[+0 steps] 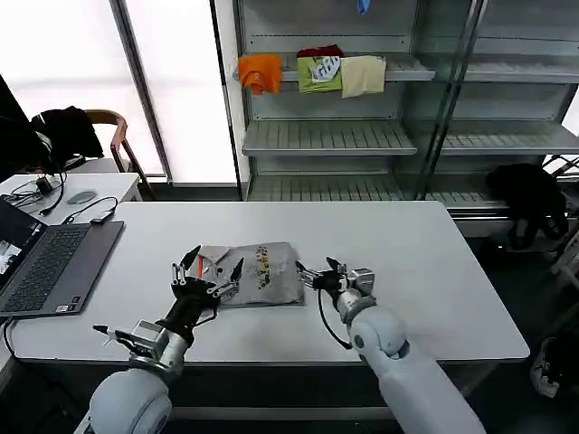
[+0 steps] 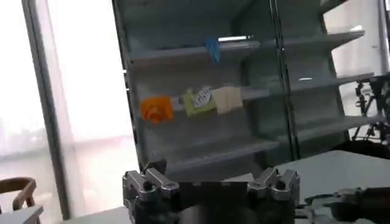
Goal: Fold and organize the clothes.
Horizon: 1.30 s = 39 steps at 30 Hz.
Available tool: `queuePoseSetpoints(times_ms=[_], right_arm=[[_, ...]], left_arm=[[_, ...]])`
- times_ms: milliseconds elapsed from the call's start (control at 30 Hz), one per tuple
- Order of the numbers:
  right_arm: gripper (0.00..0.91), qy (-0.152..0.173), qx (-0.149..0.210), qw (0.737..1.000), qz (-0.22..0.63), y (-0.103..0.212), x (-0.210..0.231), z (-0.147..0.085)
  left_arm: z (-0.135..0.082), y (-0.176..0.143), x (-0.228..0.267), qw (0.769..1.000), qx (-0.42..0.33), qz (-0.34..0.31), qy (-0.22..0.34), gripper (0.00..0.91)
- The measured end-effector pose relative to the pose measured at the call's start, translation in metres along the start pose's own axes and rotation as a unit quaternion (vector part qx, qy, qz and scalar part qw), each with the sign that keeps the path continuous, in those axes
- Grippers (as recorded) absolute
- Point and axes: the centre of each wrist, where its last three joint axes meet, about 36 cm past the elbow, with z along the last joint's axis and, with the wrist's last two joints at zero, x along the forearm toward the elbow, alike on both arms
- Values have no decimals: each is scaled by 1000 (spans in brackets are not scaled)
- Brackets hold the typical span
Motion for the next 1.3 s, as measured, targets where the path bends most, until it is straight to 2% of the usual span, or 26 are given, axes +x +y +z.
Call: queuePoseSetpoints(times_ms=[133,300,333,367,433,467,967,1067,1300], right_arm=[[524,22,-5,1000,-1,6,-20,9],[393,37,-10,999,-2,8,-38,13],[322,38,-11,999,-2,8,-41,13],[202,39,-12,999,-2,9,-43,14],[30,41,-14,999,-5,12,-47,15],[0,41,-15,999,-8,13,-49,16],[0,41,-24,999,-19,21,-57,20],[0,33,-25,999,-15,18,-50,16],[0,-10,-34,999,9,-6,-14,2]], left_arm=[[3,2,7,1000,4,-1,6,907],[6,3,10,1000,10,-1,11,907],[6,2,10,1000,12,1,11,907],[5,1,11,1000,14,3,10,907],[5,0,12,1000,17,5,10,907],[5,-1,12,1000,18,6,11,907],[6,-6,22,999,28,15,21,907],[7,-7,24,999,30,16,23,907],[9,-8,25,999,32,19,26,907]])
